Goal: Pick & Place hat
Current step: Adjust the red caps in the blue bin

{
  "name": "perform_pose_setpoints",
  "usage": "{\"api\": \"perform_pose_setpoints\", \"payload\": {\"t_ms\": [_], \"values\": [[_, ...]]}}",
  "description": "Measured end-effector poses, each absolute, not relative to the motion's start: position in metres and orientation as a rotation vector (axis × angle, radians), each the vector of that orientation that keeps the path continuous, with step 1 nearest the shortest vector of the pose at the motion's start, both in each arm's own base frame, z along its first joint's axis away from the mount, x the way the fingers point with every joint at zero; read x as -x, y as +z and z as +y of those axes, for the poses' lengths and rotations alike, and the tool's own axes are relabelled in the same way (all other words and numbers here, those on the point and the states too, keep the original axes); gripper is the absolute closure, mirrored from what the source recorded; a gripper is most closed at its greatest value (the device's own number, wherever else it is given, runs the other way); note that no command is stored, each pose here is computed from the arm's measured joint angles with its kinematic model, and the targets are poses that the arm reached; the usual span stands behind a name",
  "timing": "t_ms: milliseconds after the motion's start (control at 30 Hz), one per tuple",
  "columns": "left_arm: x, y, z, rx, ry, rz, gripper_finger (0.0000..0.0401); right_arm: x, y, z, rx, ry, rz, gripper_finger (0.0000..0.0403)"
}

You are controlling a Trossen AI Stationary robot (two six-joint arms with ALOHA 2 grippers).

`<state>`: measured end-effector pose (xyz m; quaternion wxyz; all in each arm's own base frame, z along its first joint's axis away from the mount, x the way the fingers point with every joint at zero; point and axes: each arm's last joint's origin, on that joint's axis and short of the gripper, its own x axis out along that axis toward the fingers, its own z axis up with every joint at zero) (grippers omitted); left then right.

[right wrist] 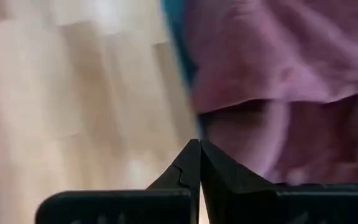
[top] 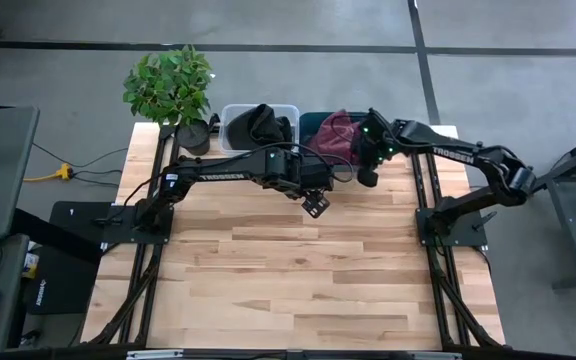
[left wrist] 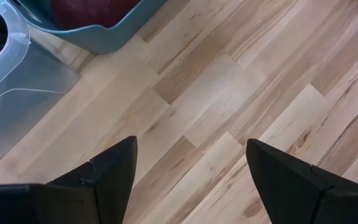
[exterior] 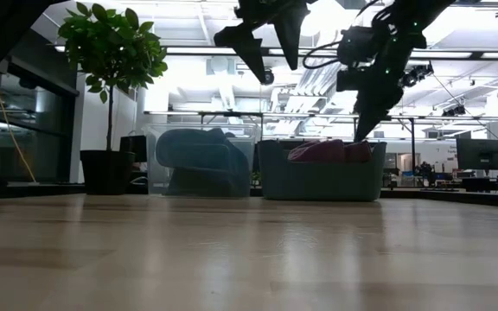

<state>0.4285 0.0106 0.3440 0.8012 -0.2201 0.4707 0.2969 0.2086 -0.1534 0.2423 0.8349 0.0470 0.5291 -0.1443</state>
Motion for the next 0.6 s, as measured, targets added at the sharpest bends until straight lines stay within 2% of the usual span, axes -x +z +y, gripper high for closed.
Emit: {"api": "perform_pose_setpoints", "payload": {"t_ms": [333, 500, 600], "values": [[-0.428, 0.344, 0.011, 0.474, 0.638, 1.009, 0.0117, -0.207, 0.236, -0.161, 0.112, -0.456, 1.19, 0.0403], [-0.429, 0.344, 0.011, 0.474, 0.638, 1.009, 0.0117, -0.21, 0.238, -0.167, 0.154, -0.546, 1.165, 0.0403], [-0.429, 0.344, 0.011, 0.474, 0.638, 1.009, 0.0117, -0.21, 0.24, -0.167, 0.145, -0.533, 1.154, 0.0403]]}}
